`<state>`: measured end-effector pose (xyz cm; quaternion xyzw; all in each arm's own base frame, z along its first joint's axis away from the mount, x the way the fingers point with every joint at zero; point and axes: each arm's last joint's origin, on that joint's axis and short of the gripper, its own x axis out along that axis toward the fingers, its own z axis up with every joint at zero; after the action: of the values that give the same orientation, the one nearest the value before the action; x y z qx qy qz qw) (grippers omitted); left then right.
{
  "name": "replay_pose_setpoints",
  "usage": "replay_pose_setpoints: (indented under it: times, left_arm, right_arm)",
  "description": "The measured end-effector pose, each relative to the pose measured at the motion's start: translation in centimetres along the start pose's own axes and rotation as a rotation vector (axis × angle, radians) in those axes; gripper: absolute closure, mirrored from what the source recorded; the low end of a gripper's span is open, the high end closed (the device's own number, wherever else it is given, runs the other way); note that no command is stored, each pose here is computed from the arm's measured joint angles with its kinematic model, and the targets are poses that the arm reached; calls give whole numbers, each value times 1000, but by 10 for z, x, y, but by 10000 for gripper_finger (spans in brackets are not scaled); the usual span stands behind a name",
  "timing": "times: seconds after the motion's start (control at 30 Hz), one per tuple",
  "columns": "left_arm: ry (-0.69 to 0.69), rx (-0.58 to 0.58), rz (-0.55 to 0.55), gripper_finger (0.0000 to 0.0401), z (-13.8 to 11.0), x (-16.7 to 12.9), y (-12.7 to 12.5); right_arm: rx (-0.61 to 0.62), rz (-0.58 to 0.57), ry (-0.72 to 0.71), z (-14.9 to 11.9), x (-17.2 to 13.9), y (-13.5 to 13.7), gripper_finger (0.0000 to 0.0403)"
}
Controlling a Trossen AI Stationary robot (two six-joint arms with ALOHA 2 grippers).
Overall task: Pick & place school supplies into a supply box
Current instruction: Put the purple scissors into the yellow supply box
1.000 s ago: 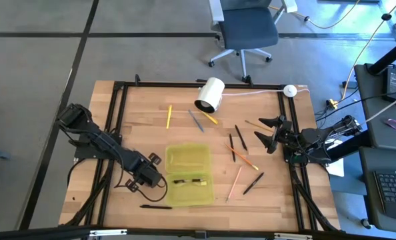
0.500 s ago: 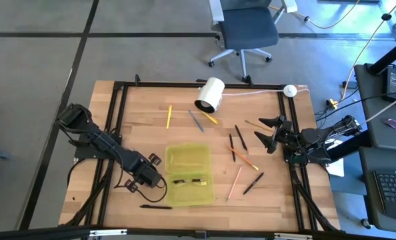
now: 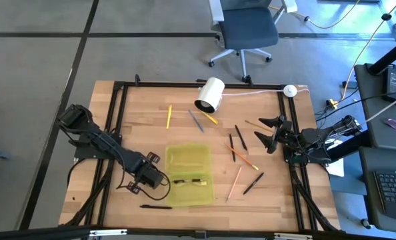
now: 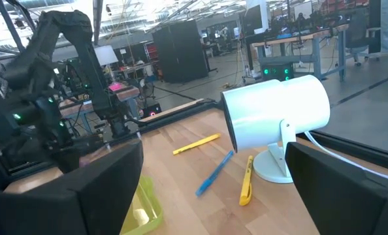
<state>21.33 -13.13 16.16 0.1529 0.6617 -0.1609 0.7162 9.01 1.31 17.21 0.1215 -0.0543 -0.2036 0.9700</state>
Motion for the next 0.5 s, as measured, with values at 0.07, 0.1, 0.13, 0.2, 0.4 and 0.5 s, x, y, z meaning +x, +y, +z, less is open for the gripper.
replay_pose_setpoints:
  times: [0.07,0.1,0.13,0.2,0.4,0.5]
  left_arm:
    - [8,-44,-7,346,6,-12,0]
    - [23,-69,-13,346,8,-18,-1]
    - [22,-99,-23,346,11,-26,-1]
    - [-12,-172,-48,346,21,-43,0]
    - [-226,-393,-94,346,54,-92,14]
    - [-354,-537,-119,346,70,-107,29]
  right_arm:
    - [0,0,0,0,0,0,27]
    - [0,1,0,0,0,0,27]
    - [0,1,0,0,0,0,27]
    - [1,5,1,0,0,0,27]
    - [33,8,1,0,0,0,27]
    - [54,9,2,0,0,0,27]
